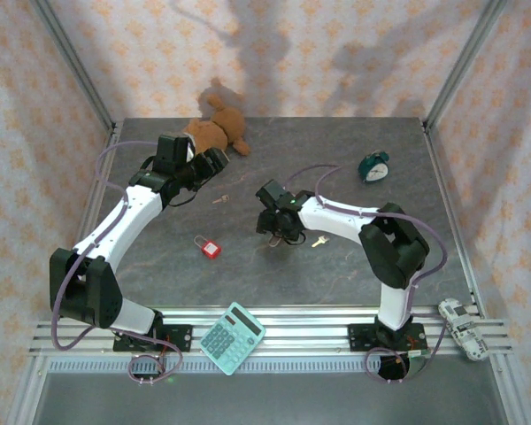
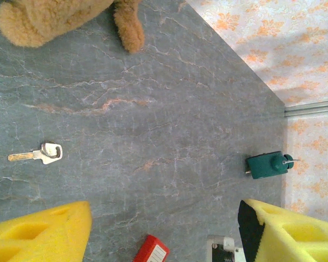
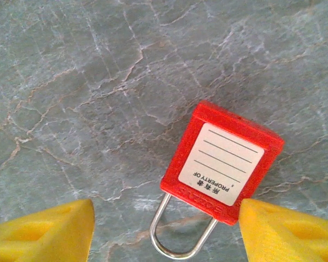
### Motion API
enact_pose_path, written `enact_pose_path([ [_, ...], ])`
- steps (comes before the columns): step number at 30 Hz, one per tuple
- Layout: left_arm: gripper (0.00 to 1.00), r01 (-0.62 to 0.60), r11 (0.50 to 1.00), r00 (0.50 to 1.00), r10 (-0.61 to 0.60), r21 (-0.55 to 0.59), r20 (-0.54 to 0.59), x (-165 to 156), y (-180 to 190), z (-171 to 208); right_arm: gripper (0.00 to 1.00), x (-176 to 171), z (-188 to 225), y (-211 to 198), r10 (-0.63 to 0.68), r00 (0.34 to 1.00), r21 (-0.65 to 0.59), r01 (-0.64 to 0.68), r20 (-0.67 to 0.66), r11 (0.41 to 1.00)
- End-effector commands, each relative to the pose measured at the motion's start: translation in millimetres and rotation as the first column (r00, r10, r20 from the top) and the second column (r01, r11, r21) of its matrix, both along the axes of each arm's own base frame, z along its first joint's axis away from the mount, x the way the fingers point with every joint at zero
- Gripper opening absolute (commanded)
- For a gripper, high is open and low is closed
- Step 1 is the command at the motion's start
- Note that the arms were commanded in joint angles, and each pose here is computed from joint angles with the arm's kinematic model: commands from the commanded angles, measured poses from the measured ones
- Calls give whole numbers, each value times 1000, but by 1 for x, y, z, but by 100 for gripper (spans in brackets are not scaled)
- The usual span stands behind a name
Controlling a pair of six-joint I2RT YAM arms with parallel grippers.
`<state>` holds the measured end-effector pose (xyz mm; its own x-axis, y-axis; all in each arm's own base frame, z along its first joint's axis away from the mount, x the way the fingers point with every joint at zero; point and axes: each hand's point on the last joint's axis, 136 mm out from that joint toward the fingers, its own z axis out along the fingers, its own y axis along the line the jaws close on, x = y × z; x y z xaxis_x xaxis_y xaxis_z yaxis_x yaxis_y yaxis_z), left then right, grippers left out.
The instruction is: Unlock with the key
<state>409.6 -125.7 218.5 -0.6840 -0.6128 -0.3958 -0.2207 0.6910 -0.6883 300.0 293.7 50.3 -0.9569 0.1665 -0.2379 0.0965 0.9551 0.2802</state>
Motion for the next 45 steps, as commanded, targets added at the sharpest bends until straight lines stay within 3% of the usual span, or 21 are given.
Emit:
enact_pose_path([
  [1,72,0,1000,1000,0,-14,-6,-4,-1,3,70,4,25,0,-11,999,19,11,38,1000],
  [7,72,7,1000,1000,-7,-18,7,-5,-4,7,66,16,74,-75,43,962,-231,21,269,973],
  [11,72,47,998,999,-46,-30,14,-9,-17,8,47,16,65,-144,47,972,-415,54,229,908],
  [13,72,82,996,997,-82,-32,13,-12,-29,8,41,10,53,-159,48,982,-402,31,184,915],
  [16,72,141,990,990,-141,-24,9,-17,-46,6,29,0,38,-158,64,988,-313,-17,141,950],
  [19,72,228,973,974,-228,-34,16,-21,-69,5,21,-6,23,-154,93,992,-300,-62,89,952],
  [26,72,318,948,948,-318,-14,-18,-31,-95,-6,23,-4,4,-156,105,993,-285,-87,48,955],
  [45,72,339,941,940,-338,13,-45,-34,-100,-14,19,-18,-22,-166,99,994,-314,-107,-42,943],
])
